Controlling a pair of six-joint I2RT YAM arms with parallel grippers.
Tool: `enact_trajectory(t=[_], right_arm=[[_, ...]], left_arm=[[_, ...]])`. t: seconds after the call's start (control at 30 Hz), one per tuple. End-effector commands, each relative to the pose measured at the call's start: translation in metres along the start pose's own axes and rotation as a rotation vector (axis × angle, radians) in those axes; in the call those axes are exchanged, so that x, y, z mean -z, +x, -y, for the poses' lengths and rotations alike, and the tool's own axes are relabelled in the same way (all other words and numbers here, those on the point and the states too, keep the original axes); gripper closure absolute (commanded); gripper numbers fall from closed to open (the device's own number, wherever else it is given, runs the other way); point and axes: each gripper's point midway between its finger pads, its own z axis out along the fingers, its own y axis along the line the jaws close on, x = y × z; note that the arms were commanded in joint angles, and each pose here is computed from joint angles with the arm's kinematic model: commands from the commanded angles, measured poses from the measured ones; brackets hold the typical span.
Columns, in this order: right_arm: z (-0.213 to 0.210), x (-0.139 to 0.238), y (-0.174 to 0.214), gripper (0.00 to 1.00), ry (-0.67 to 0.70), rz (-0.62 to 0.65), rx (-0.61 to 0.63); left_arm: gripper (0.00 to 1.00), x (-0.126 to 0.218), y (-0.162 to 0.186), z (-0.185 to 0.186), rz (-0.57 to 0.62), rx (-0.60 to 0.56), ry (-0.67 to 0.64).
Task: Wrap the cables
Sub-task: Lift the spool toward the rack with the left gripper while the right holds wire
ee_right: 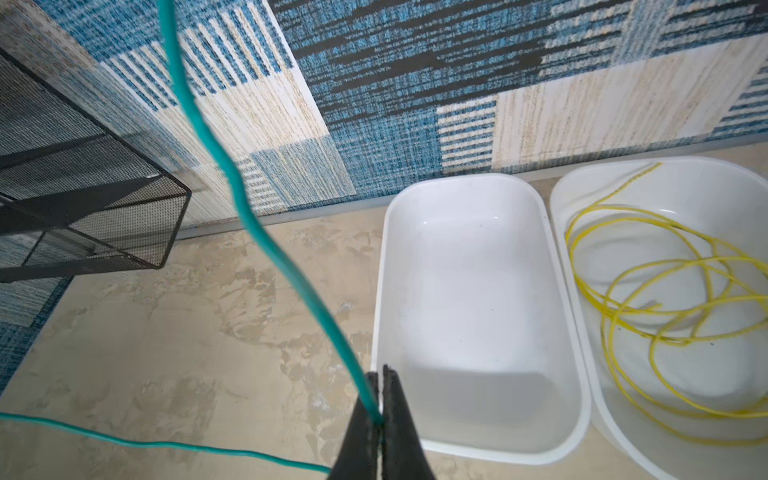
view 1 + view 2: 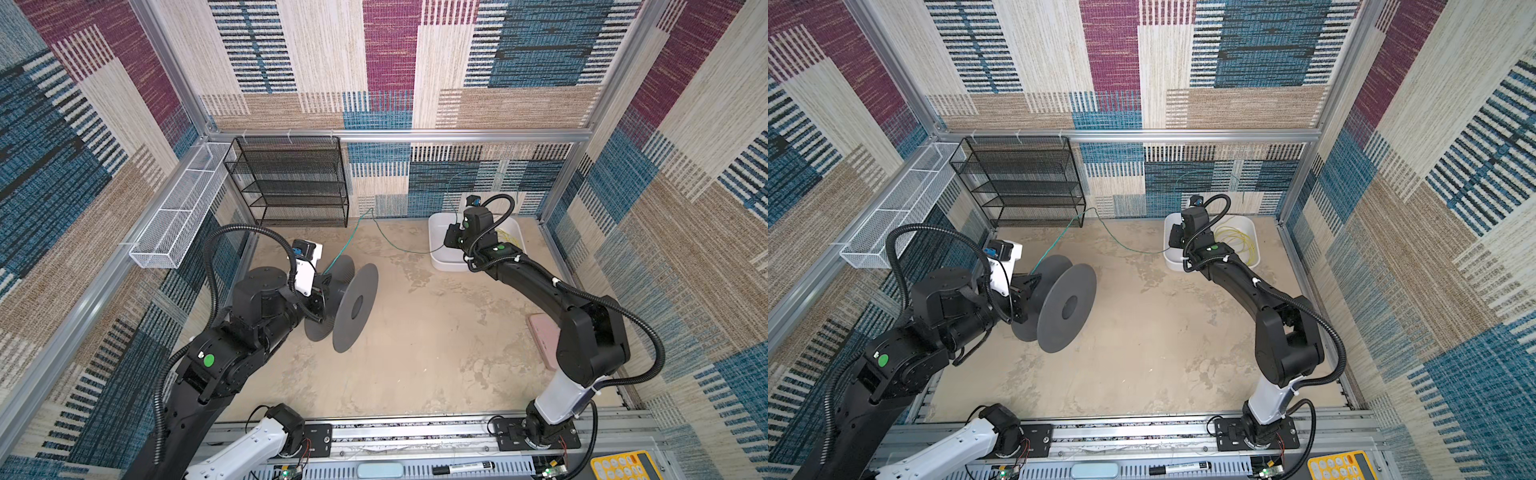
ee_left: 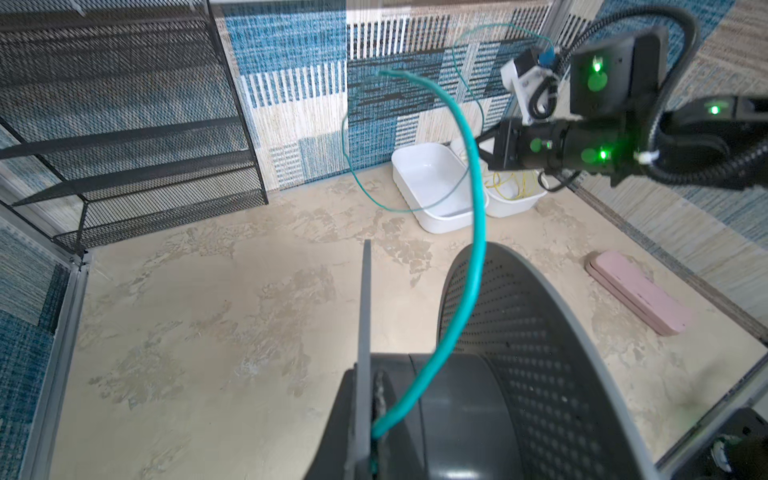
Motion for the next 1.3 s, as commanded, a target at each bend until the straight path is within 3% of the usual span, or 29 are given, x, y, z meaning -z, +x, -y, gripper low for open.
enact_trajectory(t=[0.0,0.13,0.3,0.53,0.63,0.8,1.03,1.27], right_arm=[[0.010,0.008,0.007,1.00,0.026,0.023,0.000],[0.014,0.021,0.043,1.00,-0.003,-0.026,-0.029],[-0.024,0.041,0.105,1.00,-0.080,-0.123,0.017],[-0.065,0.063,0.155,1.00,-0.157,-0.206,0.052],[-0.068,0.071,0.157,1.00,-0.186,-0.199,0.051],[-0.079,0.098,0.161,1.00,-0.211,-0.205,0.085],[-0.116,0.154,0.168,1.00,-0.300,-0.205,0.121],[-0.152,0.225,0.126,1.00,-0.406,-0.118,0.127]], left_arm=[[1.00,0.001,-0.040,0.001,0.096,0.005,0.024],[1.00,-0.006,-0.070,-0.021,0.138,0.080,-0.037],[1.00,-0.031,-0.104,-0.044,0.213,0.221,-0.080],[1.00,-0.056,-0.131,-0.038,0.252,0.292,0.013],[1.00,-0.052,-0.138,-0.047,0.283,0.297,-0.028],[1.00,-0.054,-0.143,-0.088,0.335,0.320,-0.240],[1.00,-0.076,-0.152,-0.127,0.436,0.375,-0.430],[1.00,-0.108,-0.136,-0.148,0.411,0.390,-0.543]])
